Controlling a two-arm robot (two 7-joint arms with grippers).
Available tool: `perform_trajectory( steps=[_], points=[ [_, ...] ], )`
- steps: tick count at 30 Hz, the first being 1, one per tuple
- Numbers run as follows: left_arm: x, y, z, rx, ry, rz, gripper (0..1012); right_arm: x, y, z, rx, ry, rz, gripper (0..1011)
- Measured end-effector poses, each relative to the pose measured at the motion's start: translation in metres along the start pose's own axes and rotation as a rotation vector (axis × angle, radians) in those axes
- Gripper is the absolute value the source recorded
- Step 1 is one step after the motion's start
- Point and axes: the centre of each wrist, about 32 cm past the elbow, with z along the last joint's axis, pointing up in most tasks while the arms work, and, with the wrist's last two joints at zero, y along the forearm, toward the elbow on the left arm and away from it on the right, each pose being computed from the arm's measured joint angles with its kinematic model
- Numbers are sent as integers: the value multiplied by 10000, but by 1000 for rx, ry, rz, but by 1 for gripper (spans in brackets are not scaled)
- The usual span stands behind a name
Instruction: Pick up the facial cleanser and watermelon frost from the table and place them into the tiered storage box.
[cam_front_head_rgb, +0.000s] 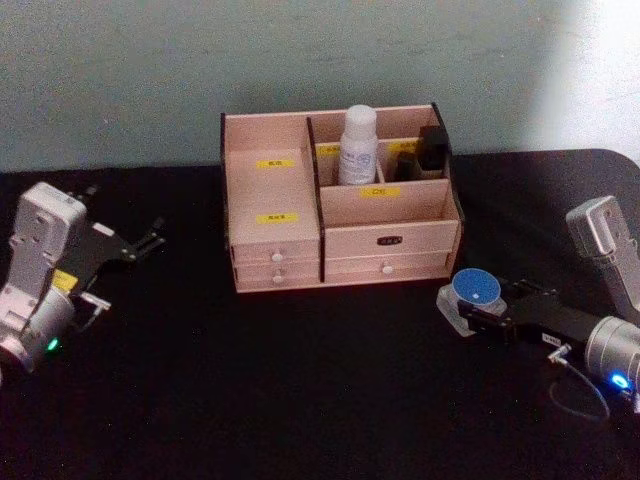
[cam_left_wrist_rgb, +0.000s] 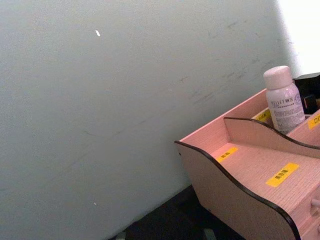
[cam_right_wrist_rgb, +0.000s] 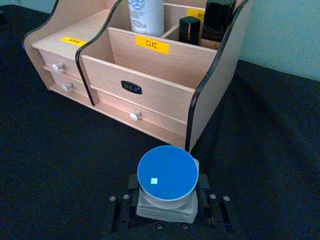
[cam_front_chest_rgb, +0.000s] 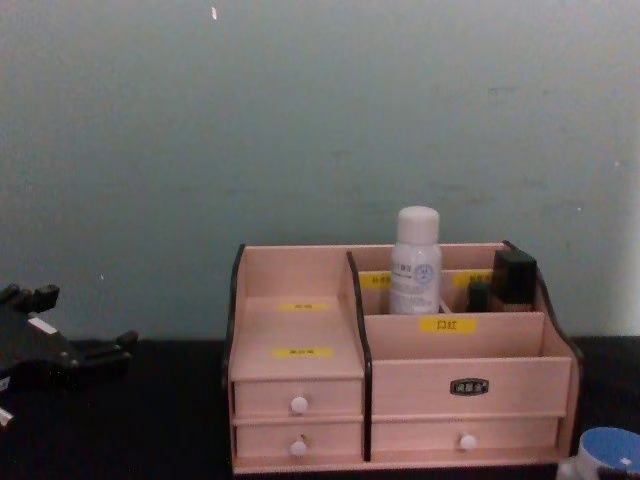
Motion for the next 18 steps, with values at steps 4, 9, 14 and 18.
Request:
perform_trajectory(
  steps=[4, 9, 14, 18],
  points=[
    [0, 0, 0, 0, 0, 0, 1001, 0, 0, 0, 0, 0, 0, 698],
    [0, 0, 0, 0, 0, 0, 1001, 0, 0, 0, 0, 0, 0, 698],
    [0, 0, 0, 0, 0, 0, 1001, -2, -3, -1, 6, -11, 4, 698],
    [0, 0, 0, 0, 0, 0, 1001, -7, -24, 25, 21, -28, 29, 698]
  ],
)
